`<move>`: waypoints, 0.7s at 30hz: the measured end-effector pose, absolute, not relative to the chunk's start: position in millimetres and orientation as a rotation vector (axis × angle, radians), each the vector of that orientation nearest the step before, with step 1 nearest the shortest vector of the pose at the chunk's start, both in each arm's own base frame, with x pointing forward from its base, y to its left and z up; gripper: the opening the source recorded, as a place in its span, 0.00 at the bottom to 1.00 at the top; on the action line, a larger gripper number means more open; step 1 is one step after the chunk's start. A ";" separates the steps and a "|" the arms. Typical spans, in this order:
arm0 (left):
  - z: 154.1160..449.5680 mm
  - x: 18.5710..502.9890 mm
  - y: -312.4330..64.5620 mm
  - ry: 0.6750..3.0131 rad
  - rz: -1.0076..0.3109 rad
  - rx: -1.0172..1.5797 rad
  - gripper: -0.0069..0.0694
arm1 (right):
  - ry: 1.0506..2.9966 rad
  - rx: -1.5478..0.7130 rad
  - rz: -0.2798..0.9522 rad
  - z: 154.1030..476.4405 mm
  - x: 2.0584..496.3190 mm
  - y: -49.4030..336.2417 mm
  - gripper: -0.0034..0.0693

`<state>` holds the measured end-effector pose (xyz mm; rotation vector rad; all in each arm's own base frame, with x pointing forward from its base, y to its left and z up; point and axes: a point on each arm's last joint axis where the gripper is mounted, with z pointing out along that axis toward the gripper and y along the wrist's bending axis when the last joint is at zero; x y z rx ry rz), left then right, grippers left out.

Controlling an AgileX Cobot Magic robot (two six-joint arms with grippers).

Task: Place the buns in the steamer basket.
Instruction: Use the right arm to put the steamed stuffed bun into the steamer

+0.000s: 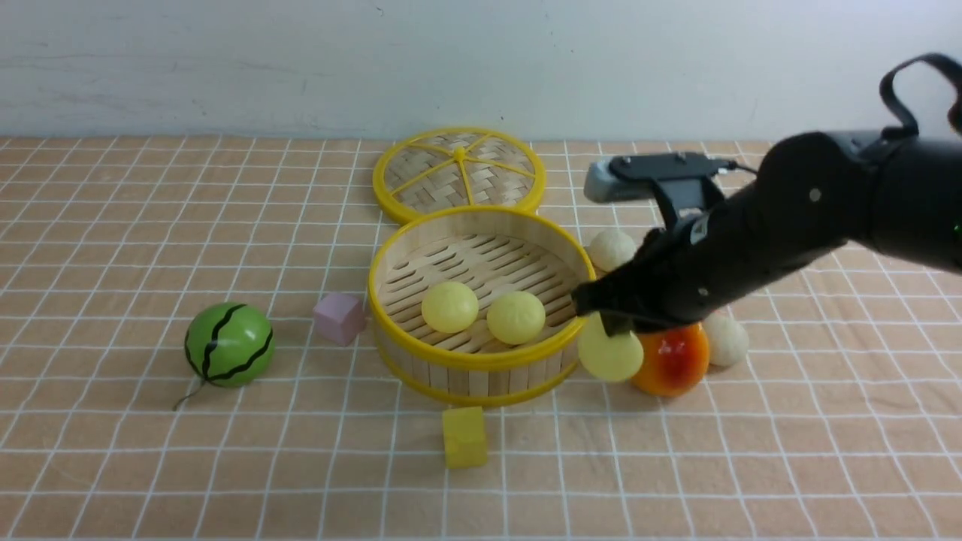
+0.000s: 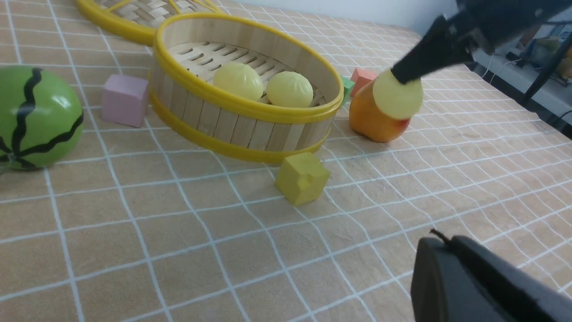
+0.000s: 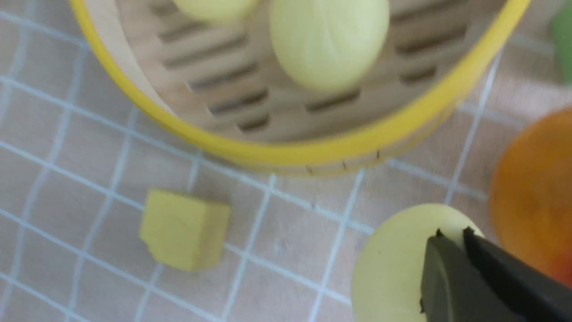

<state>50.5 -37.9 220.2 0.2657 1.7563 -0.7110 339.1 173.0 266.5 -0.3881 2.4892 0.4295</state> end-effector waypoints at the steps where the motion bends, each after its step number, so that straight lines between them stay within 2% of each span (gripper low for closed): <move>1: 220.2 50.5 -37.9 1.756 -0.711 0.266 0.10 | 2.457 -0.396 0.432 273.7 344.1 175.2 0.05; 7: 220.2 50.5 -37.9 1.757 -0.712 0.265 0.10 | 2.367 -0.429 0.419 277.4 387.9 193.7 0.06; 15: 220.2 50.5 -37.9 1.757 -0.712 0.265 0.11 | 2.371 -0.472 0.345 236.5 441.2 211.2 0.06; 21: 220.2 50.5 -37.9 1.757 -0.712 0.265 0.12 | 2.346 -0.463 0.319 224.3 455.7 211.6 0.06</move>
